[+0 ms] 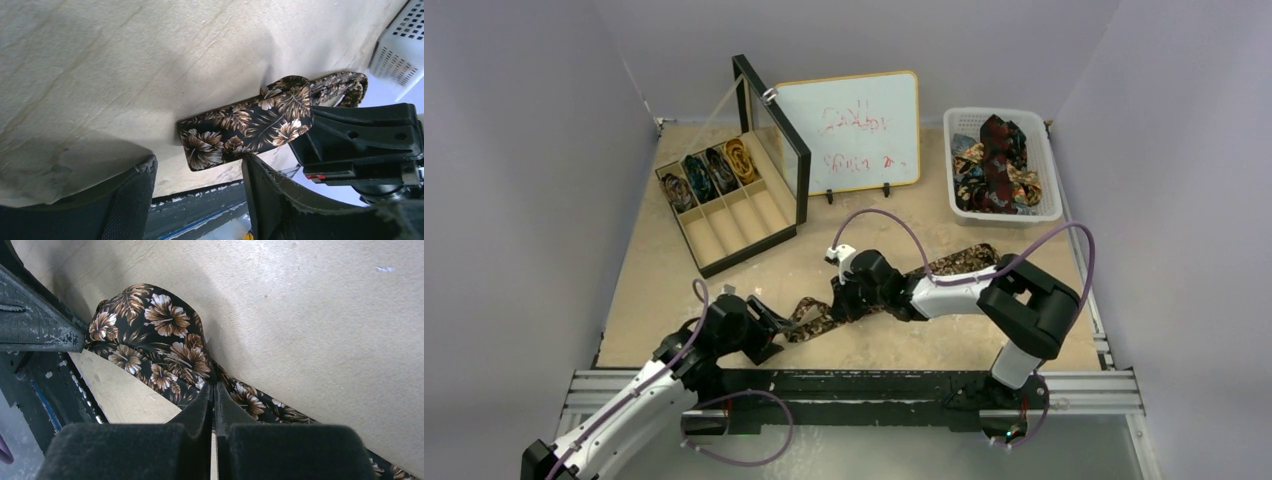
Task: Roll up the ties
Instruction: Flatten out the tie at the center of the board.
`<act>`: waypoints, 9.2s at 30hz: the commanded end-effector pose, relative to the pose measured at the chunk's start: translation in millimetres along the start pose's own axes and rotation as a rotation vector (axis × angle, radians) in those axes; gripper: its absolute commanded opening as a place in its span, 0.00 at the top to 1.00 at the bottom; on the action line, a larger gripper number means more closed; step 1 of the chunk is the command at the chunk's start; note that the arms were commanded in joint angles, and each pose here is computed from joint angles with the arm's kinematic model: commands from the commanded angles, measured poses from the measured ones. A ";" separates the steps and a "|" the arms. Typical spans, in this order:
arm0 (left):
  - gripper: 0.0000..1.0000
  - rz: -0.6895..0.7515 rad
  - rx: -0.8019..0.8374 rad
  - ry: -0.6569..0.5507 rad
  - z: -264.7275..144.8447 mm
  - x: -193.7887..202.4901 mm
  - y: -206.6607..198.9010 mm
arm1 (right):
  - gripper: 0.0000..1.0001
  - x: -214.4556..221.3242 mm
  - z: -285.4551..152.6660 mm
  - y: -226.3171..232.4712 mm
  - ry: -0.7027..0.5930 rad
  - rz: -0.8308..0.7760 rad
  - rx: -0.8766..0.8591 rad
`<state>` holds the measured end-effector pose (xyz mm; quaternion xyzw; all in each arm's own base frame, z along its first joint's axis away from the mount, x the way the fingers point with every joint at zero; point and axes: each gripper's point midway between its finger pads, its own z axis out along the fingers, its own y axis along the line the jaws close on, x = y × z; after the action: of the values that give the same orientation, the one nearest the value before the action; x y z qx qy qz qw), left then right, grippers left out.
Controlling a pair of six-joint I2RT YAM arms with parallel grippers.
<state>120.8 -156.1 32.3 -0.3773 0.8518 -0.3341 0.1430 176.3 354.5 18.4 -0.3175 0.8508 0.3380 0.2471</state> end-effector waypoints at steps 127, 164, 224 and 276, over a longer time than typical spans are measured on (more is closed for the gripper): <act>0.28 0.239 0.033 0.016 -15.2 -33.6 -52.4 | 0.93 -23.4 3.6 26.2 -0.041 -0.298 0.072; 0.36 -0.081 0.085 0.019 23.7 -28.6 6.3 | 0.92 -8.3 6.2 42.1 0.008 -0.333 -0.028; 1.00 0.233 -0.040 -0.257 -20.2 -87.2 -33.8 | 0.05 18.0 -230.1 -219.5 -0.508 1.083 1.100; 1.00 0.206 -0.165 -0.399 -35.1 -116.5 -29.6 | 0.10 -46.0 -220.1 -230.3 -0.387 0.790 0.875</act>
<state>185.9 -67.7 57.6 -0.3662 0.8730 -0.1538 0.2832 330.0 52.2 104.1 0.2443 0.8938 0.0007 0.3760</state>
